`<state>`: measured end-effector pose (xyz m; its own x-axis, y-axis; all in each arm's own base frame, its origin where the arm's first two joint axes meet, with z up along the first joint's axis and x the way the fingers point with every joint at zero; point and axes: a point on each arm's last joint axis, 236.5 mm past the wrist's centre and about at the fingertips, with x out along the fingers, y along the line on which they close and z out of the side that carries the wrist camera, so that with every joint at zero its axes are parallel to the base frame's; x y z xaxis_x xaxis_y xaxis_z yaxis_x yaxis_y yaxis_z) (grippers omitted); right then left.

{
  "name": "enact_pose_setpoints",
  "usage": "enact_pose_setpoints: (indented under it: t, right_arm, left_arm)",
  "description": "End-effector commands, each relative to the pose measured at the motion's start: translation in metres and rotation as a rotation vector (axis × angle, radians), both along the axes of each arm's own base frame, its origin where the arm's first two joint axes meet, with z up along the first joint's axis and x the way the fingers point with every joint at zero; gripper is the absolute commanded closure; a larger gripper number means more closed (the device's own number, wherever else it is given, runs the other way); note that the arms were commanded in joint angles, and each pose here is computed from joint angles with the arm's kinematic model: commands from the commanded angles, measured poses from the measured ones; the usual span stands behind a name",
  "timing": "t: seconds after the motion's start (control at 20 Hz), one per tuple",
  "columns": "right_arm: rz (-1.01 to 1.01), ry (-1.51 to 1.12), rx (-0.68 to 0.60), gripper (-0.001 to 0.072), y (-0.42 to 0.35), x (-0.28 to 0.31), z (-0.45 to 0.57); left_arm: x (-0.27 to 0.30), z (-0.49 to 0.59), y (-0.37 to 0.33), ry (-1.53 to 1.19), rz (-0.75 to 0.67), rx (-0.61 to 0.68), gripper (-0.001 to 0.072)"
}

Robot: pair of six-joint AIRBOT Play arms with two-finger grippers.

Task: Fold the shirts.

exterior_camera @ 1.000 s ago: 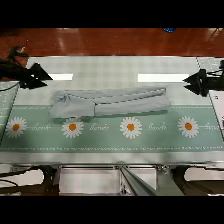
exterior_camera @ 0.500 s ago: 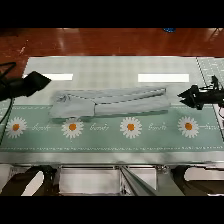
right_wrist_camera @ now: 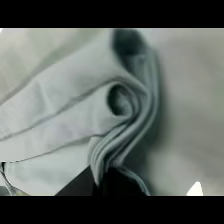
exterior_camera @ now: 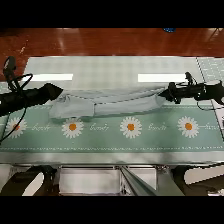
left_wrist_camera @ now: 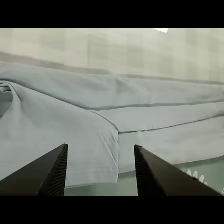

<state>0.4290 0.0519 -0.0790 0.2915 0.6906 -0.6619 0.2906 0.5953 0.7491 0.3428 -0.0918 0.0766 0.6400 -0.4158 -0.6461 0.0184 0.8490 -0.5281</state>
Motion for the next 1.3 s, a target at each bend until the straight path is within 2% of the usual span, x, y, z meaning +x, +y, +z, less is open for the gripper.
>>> enact_pose_setpoints:
  t: [0.0,0.1,0.25,0.4,0.85,1.1,1.25]
  right_arm:
    - [0.080,-0.104,-0.004,0.0692,0.022,0.025,0.031]
    - [0.117,-0.132,-0.017,0.0692,0.020,0.023,0.049]
    - [0.185,-0.160,-0.142,0.0692,0.001,0.002,0.071]
    - [0.210,-0.239,-0.250,0.0692,-0.004,-0.025,0.111]
    - [0.166,-0.489,-0.305,0.0692,0.025,-0.109,0.219]
    - [0.156,-0.542,-0.302,0.0692,0.035,-0.133,0.246]
    - [0.149,-0.557,-0.275,0.0692,0.040,-0.135,0.254]
  left_arm:
    - [0.000,-0.008,-0.008,0.018,-0.019,-0.003,0.0223]
    - [0.000,-0.008,-0.011,0.015,-0.027,-0.005,0.0676]
    - [0.008,0.001,-0.024,-0.027,-0.024,-0.042,0.0684]
    - [0.015,-0.003,-0.060,-0.019,-0.086,-0.074,0.0684]
    - [0.023,-0.083,-0.261,0.179,-0.486,-0.053,0.0684]
    - [-0.040,-0.125,-0.380,0.390,-0.697,-0.119,0.0685]
    - [-0.089,-0.139,-0.419,0.471,-0.815,-0.130,0.0685]
